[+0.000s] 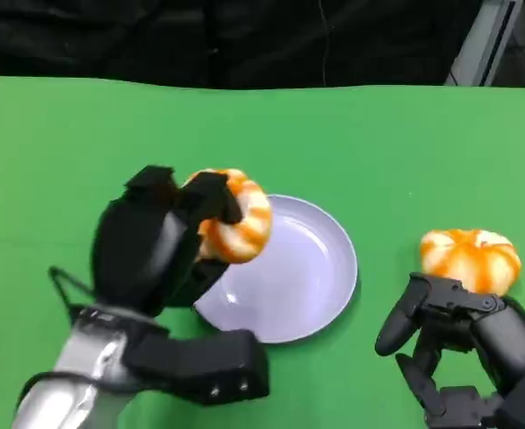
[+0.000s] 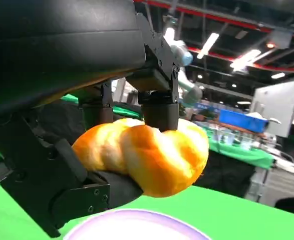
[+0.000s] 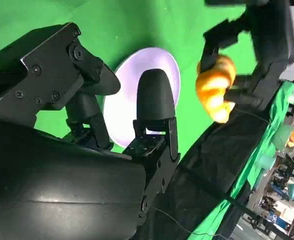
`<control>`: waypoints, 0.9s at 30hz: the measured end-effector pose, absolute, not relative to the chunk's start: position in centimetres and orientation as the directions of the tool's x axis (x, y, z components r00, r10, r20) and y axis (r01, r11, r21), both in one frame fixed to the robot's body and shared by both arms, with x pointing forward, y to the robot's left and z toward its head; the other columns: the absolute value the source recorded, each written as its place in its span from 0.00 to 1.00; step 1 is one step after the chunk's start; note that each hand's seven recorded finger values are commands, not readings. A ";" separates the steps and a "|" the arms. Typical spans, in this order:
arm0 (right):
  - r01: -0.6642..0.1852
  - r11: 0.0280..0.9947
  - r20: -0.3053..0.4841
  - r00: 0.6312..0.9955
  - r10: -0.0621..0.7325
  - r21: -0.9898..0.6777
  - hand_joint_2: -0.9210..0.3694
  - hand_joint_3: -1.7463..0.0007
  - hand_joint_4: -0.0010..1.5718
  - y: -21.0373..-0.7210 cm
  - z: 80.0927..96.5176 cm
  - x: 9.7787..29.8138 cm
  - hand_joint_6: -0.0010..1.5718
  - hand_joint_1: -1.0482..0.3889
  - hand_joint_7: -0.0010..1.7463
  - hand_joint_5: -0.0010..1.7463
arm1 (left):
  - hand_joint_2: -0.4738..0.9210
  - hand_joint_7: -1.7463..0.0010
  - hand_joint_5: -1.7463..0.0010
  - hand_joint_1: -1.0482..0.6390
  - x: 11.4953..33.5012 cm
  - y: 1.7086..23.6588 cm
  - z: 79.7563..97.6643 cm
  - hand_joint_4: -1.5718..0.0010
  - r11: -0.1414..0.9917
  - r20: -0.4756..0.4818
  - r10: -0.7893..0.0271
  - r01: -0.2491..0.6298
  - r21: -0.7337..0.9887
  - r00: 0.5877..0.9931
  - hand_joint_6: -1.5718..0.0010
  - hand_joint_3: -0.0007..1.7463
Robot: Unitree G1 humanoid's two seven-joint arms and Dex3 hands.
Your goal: Grasp the bread from the table and place it into the plate.
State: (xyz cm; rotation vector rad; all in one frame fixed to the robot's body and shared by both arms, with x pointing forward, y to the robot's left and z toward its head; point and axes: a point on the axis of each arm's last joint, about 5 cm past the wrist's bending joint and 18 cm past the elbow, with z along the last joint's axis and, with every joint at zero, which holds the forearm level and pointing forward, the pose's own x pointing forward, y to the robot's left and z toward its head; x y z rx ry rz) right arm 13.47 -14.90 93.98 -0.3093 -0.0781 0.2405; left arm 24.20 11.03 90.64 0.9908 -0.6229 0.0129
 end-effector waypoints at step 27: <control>-0.223 0.924 0.047 0.967 0.249 -0.311 0.38 0.32 0.49 -14.9 93.9 13.3 0.45 0.78 0.78 0.93 | 1.00 1.00 1.00 0.13 26.5 7.9 91.9 1.00 0.195 -0.167 -0.477 0.290 0.937 0.863 0.96 0.25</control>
